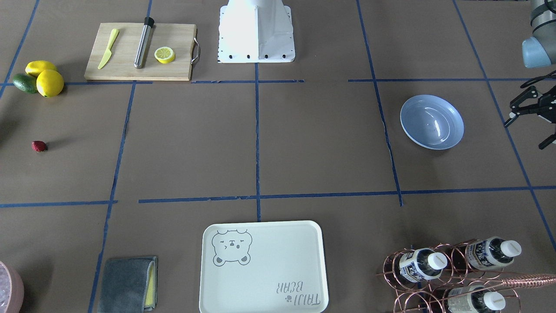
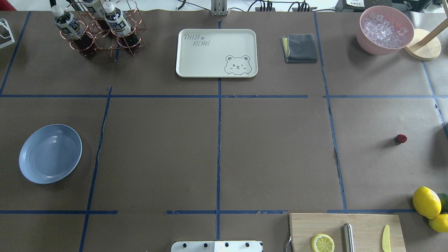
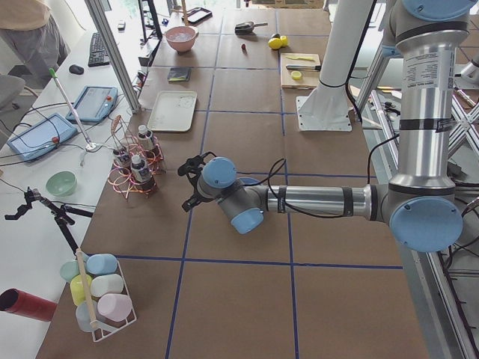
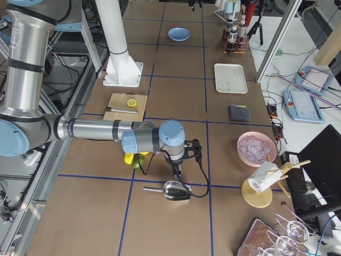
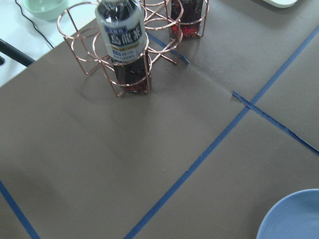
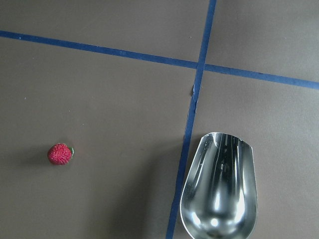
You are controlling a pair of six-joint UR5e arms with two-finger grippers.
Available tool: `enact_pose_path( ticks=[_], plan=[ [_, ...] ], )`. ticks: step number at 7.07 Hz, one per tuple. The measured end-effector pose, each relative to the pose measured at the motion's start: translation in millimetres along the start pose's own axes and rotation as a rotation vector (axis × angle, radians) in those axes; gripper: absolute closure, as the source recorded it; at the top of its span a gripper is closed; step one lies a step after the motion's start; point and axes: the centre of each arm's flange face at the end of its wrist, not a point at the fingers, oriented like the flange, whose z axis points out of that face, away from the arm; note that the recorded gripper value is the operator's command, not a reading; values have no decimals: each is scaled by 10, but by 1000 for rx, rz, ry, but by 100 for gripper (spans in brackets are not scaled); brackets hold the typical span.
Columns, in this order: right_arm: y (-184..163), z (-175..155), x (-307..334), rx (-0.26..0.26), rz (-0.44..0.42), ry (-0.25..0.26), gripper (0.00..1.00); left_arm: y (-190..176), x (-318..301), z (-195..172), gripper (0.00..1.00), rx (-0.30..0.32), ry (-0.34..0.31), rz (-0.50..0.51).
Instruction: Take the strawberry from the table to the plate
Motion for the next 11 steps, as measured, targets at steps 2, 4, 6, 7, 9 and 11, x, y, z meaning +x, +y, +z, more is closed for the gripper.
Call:
enact_pose_path(
  ticks=[2,4,6,7,9,11],
  plan=[
    [5,8,8,-2,1,0,0,467,304,376,36,-10,-21,-182],
    [9,10,10,-2,2,0,0,786,522,700,32,-32,-16,-286],
    [4,7,7,-1,1,0,0,928,650,897,41,-44,-15,-313],
    [3,6,7,-1,0,0,0,963,689,949,71,-50,-13,-311],
    [-6,-3,-3,1,-2,0,0,992,738,1003,100,-57,-5,-337],
    [-19,-11,-10,3,-3,0,0,983,803,1047,100,-58,-1,-352]
  ],
)
